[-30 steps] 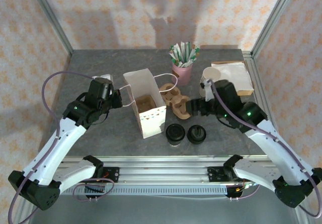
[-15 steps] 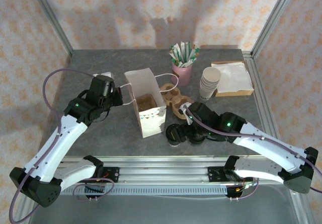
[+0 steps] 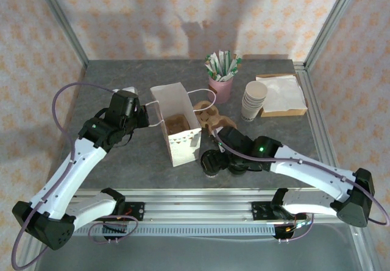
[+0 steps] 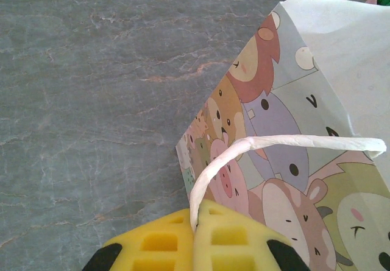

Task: Pack the takeout coffee

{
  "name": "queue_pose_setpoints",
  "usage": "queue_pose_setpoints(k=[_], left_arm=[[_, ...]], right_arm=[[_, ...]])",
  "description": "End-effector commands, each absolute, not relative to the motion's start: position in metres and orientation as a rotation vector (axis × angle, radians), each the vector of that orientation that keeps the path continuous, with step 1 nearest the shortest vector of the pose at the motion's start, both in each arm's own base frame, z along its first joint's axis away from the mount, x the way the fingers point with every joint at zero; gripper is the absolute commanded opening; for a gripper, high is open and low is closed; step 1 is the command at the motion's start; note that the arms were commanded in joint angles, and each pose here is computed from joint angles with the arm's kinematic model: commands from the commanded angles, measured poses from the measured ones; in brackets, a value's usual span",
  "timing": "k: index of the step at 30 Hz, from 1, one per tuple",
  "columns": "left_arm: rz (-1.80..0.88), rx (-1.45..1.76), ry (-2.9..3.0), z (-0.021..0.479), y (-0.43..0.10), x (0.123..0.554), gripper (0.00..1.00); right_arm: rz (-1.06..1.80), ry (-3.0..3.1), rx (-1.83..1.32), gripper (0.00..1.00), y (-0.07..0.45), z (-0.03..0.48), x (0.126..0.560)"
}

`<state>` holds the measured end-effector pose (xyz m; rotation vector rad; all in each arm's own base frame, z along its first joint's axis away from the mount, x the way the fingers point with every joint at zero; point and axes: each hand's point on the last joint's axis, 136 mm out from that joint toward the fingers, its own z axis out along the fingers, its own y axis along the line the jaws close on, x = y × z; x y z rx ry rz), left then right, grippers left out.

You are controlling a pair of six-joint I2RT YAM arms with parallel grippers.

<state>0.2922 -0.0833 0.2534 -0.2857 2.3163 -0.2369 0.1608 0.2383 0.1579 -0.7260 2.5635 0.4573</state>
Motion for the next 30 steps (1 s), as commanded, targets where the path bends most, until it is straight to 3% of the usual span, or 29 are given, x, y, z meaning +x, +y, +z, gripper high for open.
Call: queue_pose_setpoints(k=[1, 30], left_arm=[[-0.233, -0.323, 2.293, 0.263, -0.079, 0.295, 0.00], [-0.239, -0.318, 2.306, 0.261, -0.081, 0.296, 0.00]], right_arm=[[0.414, 2.551, -0.726, 0.86, 0.243, 0.152, 0.168], [0.330, 2.601, -0.767, 0.86, 0.249, 0.123, 0.168]])
